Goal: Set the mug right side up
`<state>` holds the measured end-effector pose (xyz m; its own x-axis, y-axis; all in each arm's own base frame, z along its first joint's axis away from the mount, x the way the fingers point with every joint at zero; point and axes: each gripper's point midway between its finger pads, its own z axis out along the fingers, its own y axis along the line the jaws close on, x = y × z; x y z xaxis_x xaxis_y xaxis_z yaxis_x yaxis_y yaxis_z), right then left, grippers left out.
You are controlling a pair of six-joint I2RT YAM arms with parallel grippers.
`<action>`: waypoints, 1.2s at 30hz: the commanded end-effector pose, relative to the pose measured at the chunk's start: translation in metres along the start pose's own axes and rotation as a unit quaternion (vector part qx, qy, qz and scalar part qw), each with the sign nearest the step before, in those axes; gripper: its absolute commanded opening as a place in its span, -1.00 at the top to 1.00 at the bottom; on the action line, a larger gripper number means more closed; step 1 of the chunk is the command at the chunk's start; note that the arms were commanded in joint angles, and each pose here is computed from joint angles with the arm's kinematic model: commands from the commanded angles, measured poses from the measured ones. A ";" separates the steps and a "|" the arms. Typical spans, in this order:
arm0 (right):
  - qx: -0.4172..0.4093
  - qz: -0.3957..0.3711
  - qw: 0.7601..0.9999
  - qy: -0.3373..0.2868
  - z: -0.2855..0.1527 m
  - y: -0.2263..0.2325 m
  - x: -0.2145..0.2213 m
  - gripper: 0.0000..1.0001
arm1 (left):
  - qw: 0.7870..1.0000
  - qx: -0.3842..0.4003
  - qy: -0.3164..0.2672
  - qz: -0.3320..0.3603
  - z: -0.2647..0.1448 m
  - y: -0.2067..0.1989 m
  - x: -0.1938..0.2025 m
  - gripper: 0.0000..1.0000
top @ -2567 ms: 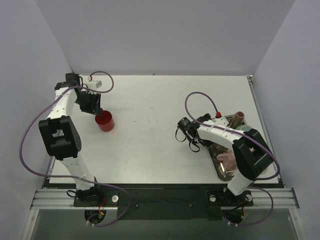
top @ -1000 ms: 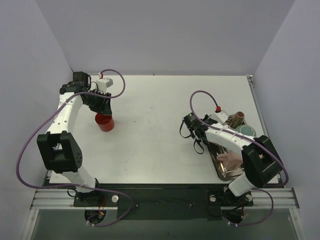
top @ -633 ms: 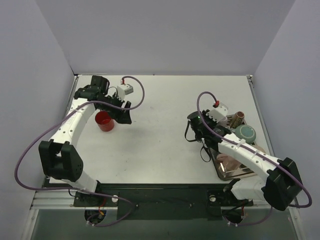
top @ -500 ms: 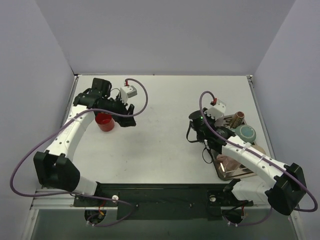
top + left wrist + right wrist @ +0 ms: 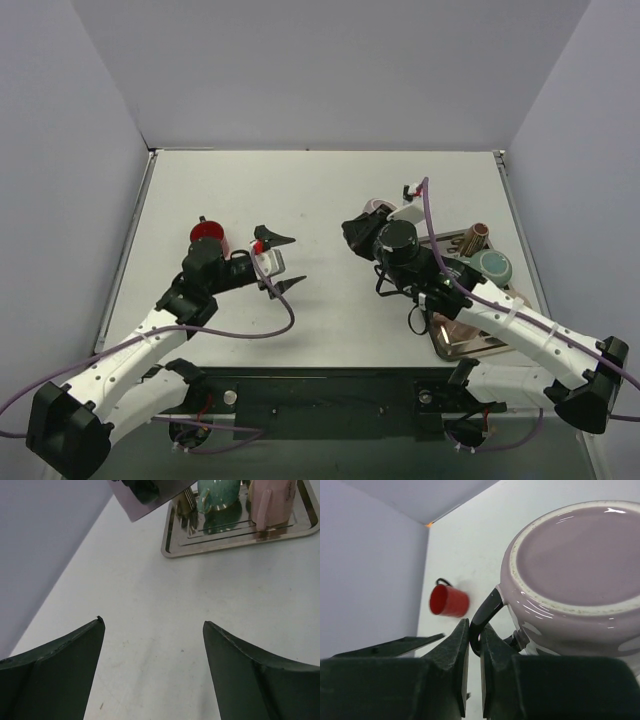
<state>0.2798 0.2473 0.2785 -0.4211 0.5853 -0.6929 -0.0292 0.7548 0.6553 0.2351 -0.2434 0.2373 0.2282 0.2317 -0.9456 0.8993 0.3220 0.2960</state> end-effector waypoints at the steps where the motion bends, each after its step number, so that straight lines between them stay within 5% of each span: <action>1: -0.129 0.081 0.988 -0.026 -0.029 0.087 -0.029 1.00 | 0.978 -0.091 -0.145 0.116 -0.003 0.025 -0.067 -0.79; 11: -0.215 0.123 0.969 0.019 -0.048 0.160 0.000 1.00 | 0.946 -0.156 -0.260 0.112 -0.025 0.021 -0.098 -0.72; 16: -0.242 0.144 0.958 0.055 -0.049 0.179 0.018 1.00 | 0.938 -0.196 -0.260 0.115 -0.031 0.033 -0.098 -0.65; 19: -0.263 0.167 0.947 0.076 -0.051 0.186 0.027 1.00 | 0.937 -0.208 -0.252 0.122 -0.031 0.038 -0.096 -0.33; 28: -0.287 0.220 0.926 0.105 -0.056 0.193 0.036 1.00 | 0.928 -0.236 -0.250 0.147 -0.034 0.048 -0.098 -0.24; 32: -0.273 0.216 0.931 0.111 -0.050 0.186 0.042 1.00 | 0.921 -0.248 -0.258 0.152 -0.041 0.048 -0.100 0.92; 36: -0.223 0.213 0.946 0.101 -0.027 0.158 0.044 1.00 | 0.924 -0.269 -0.236 0.135 -0.043 0.055 -0.088 1.00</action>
<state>0.2292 0.3883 0.3678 -0.6308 0.7236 -0.2804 -0.1741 0.2201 0.9598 0.2468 -0.2194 0.3255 0.6626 0.0106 -0.7489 0.5380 0.6889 0.4858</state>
